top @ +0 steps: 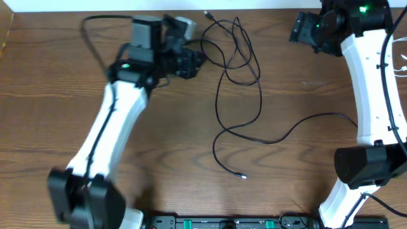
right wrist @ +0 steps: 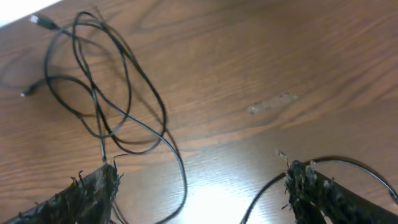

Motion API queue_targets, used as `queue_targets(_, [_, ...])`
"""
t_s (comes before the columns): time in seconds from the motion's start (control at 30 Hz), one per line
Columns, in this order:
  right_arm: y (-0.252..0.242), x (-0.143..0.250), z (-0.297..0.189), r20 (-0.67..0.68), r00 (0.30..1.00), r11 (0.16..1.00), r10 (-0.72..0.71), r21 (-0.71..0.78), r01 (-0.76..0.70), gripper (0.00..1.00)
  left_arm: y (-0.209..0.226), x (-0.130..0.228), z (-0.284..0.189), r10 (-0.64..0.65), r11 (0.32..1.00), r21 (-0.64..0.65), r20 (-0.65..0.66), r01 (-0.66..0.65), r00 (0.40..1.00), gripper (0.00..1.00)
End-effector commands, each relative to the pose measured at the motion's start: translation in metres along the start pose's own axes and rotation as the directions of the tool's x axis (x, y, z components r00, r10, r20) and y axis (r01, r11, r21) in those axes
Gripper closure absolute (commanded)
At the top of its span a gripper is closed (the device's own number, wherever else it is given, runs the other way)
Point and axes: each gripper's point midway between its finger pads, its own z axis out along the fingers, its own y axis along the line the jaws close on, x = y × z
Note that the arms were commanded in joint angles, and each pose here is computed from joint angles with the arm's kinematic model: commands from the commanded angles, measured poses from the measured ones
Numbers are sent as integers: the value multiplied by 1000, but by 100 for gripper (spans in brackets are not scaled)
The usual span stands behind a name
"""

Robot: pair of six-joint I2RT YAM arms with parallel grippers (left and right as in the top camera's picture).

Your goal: Untangle cables

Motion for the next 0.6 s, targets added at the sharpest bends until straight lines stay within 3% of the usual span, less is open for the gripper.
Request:
queue_targets(0.0, [-8,6,3,-24,999,999,-37,23,37,16,-1,14,59,49,998,46,-26,-48,998,41])
queue_targets(0.2, [-14,19,18,-77,995,997,-56,45,60,16,3,39,135,83,994,73,-39,-80,996,35])
queue_targets(0.27, [-15,25,26,-96,994,997,-60,51,65,16,13,53,152,2,1000,10,-70,-1,998,32])
queue_targets(0.37, [-17,32,34,-118,991,996,-61,59,68,16,20,62,165,-61,998,-40,-79,57,995,29])
queue_targets(0.57, [-18,48,52,-171,983,996,-61,52,71,16,25,72,188,2,997,-80,-70,-8,998,26])
